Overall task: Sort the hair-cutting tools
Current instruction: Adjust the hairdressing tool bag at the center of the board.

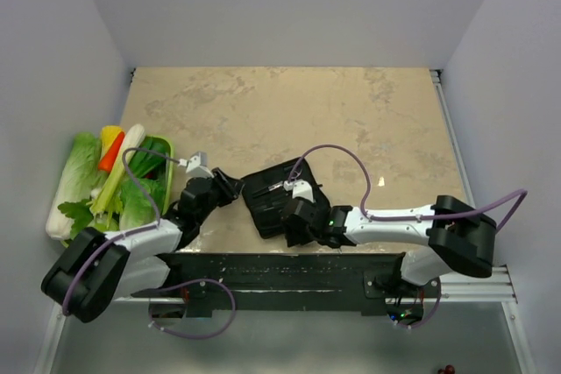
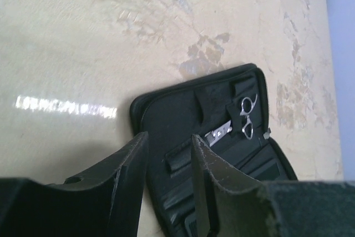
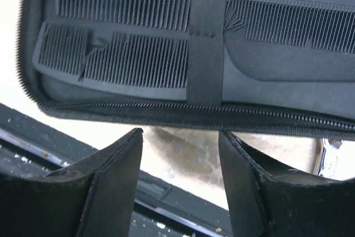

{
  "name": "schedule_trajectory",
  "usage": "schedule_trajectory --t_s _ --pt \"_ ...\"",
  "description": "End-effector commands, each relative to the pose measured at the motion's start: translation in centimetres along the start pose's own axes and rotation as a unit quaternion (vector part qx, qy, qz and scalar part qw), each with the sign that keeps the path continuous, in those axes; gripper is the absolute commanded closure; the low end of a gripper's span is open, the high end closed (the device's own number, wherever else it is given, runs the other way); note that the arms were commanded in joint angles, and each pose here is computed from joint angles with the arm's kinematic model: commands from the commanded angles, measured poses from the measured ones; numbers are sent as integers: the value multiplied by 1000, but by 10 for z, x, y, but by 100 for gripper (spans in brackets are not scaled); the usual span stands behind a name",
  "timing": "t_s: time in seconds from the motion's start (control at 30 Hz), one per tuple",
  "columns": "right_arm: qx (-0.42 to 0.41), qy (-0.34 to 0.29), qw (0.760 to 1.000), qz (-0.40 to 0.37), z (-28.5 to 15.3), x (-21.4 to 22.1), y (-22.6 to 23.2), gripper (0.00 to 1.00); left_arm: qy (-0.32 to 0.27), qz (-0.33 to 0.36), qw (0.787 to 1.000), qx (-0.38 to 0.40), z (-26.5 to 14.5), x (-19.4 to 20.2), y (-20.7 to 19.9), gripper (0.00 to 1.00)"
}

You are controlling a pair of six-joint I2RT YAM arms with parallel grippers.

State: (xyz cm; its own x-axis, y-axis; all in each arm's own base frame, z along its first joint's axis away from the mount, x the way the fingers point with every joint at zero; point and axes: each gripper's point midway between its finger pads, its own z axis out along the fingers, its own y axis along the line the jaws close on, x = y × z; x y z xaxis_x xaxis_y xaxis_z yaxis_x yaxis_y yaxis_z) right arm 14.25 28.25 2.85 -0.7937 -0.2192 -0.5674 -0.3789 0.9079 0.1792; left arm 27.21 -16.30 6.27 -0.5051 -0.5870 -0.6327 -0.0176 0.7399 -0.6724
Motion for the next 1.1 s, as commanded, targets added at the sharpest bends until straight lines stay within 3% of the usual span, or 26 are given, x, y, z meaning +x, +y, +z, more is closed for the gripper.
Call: schedule_trajectory --t_s 0.0,0.33,0.7,0.87,1.07 --pt "-3 -30 999 40 7 -20 1 39 -63 45 996 40 25 -46 -45 58" --pt "21 -39 997 66 27 -59 -34 39 -80 69 994 17 99 -90 -53 57" --pt "60 -43 994 75 44 -116 -78 38 -11 77 996 34 161 -38 -26 65" --pt "77 -35 993 83 61 -130 -98 38 6 78 996 49 150 -20 -24 68" --pt "101 -26 988 113 86 -142 -135 39 25 80 995 51 105 6 -17 70"
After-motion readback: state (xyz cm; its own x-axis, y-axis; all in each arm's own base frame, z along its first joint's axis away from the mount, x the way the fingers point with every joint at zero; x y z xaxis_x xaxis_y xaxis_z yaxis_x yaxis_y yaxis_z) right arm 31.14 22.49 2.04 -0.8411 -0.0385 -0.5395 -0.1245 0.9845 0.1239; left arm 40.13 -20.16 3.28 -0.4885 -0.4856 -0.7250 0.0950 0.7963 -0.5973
